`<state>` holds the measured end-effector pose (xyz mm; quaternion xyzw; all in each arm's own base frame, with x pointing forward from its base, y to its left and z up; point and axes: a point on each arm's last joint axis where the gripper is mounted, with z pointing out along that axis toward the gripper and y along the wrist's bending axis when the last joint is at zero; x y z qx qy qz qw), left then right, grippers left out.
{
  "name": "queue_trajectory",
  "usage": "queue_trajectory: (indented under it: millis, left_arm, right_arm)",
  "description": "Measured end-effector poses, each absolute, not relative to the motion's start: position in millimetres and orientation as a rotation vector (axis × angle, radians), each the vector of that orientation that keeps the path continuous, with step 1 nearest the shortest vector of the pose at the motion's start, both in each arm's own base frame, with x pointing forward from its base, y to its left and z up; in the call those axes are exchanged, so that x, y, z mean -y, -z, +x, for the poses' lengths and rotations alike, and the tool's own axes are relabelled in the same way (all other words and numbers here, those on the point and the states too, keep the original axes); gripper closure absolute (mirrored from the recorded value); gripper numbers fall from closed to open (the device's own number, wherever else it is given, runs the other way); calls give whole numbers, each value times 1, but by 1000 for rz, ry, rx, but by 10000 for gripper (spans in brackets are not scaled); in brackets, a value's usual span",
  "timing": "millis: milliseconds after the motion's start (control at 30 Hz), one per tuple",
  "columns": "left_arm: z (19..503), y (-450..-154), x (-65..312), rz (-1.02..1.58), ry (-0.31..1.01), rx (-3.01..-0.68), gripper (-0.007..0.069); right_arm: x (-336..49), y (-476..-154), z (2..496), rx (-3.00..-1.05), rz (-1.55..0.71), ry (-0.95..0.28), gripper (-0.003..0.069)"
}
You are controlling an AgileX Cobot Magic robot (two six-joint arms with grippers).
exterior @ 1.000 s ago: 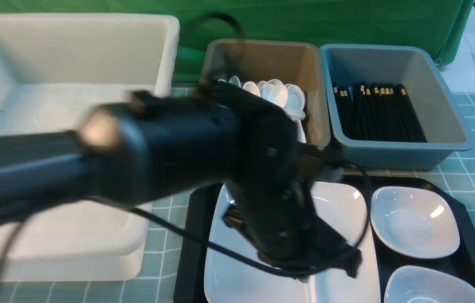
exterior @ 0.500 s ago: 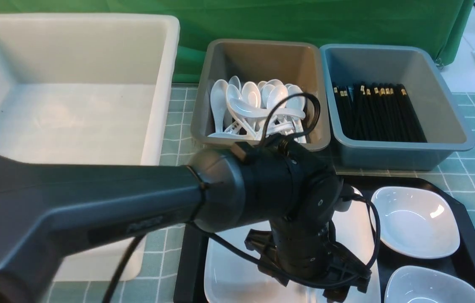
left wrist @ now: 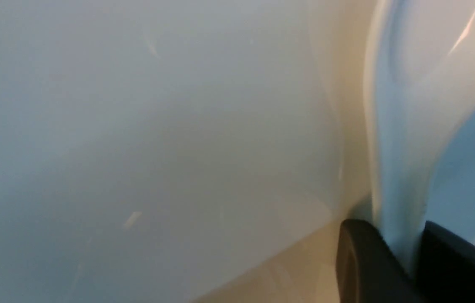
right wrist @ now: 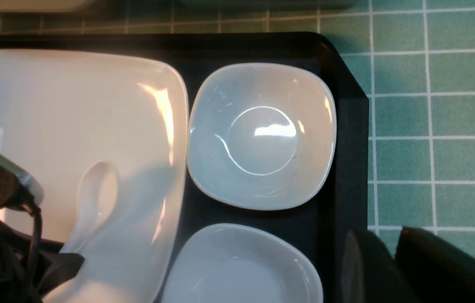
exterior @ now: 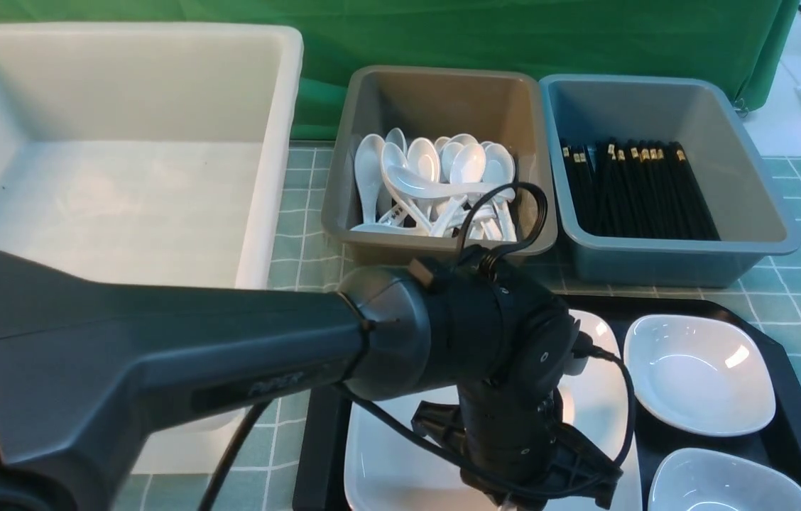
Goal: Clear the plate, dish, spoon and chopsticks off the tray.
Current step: Use the left arm to grab a soup spoon from the plate, then use the left arm to put the soup spoon into the small storage box in the middle
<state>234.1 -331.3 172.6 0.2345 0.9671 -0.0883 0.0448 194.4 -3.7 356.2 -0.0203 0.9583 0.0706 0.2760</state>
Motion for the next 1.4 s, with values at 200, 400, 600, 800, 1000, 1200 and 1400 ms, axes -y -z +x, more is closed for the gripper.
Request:
queue_trajectory:
  millis: [200, 400, 600, 800, 1000, 1200, 1400]
  left_arm:
    - [243, -212, 323, 765, 232, -2856, 526]
    - [302, -300, 300, 611, 337, -2583, 526]
    - [387, -334, 264, 408, 406, -2369, 526]
    - [438, -308, 244, 271, 451, -2360, 521]
    - [448, -284, 238, 210, 441, -2441, 359]
    - [443, -296, 236, 213, 445, -2451, 163]
    - [418, -326, 224, 276, 412, -2539, 191]
  right_arm:
    - [4, -356, 194, -2579, -58, -190, 516]
    - [4, -356, 194, -2579, -58, -190, 516]
    - [-3, -356, 194, -2578, -103, -209, 516]
    - [-17, -357, 195, -2552, -174, -247, 516]
    - [-35, -357, 193, -2541, -330, -274, 491]
    - [-53, -357, 189, -2523, -475, -302, 414]
    - [-65, -356, 183, -2538, -582, -329, 363]
